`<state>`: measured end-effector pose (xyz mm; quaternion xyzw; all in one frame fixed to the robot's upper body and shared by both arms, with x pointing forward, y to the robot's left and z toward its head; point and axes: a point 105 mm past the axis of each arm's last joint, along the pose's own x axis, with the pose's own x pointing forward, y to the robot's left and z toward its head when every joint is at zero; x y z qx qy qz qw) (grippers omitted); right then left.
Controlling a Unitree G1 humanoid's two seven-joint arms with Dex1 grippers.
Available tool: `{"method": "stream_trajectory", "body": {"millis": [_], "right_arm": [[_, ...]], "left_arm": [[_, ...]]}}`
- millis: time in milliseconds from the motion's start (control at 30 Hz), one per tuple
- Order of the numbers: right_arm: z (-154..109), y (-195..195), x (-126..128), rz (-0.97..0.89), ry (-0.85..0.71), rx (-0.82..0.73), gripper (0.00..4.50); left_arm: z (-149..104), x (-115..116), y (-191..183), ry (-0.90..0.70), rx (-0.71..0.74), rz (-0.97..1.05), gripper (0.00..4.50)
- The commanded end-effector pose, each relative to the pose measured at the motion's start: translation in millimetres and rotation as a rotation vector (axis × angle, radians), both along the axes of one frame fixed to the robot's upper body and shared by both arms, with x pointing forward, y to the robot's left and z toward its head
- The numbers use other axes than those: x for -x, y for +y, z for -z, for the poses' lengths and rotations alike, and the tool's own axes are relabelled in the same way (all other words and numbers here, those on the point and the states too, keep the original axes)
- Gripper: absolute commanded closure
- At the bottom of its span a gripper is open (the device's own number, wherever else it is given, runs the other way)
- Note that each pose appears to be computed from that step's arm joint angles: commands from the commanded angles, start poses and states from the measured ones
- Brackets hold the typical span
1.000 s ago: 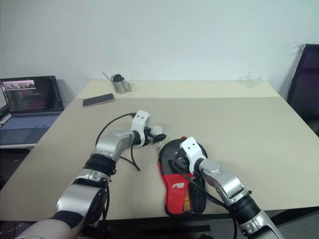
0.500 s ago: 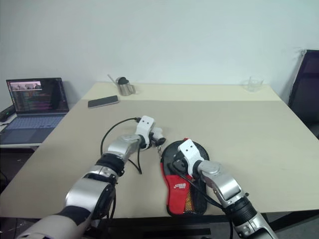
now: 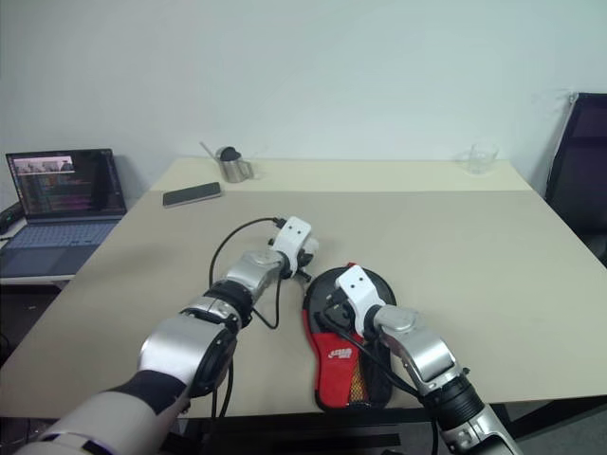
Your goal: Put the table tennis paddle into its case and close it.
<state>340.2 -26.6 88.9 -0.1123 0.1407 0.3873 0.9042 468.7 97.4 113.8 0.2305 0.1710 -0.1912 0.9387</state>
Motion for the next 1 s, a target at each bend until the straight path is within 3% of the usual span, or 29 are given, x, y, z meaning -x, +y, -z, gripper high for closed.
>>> {"method": "stream_trajectory", "body": {"millis": [33,367,700,1000], "right_arm": [[5,6,11,-0.038,0.034,-0.001,0.0],[8,6,32,-0.063,0.071,0.0,0.0],[14,8,54,-0.063,0.116,-0.013,0.0],[15,10,70,-0.042,0.144,-0.022,0.0]], "left_arm": [[-34,-9,-13,-0.149,-0.113,0.045,4.11],[-67,-9,-60,-0.437,-0.482,0.195,4.11],[-83,-4,-90,-0.571,-0.595,0.26,4.11],[-77,15,-140,-0.653,-0.645,0.408,4.11]]}}
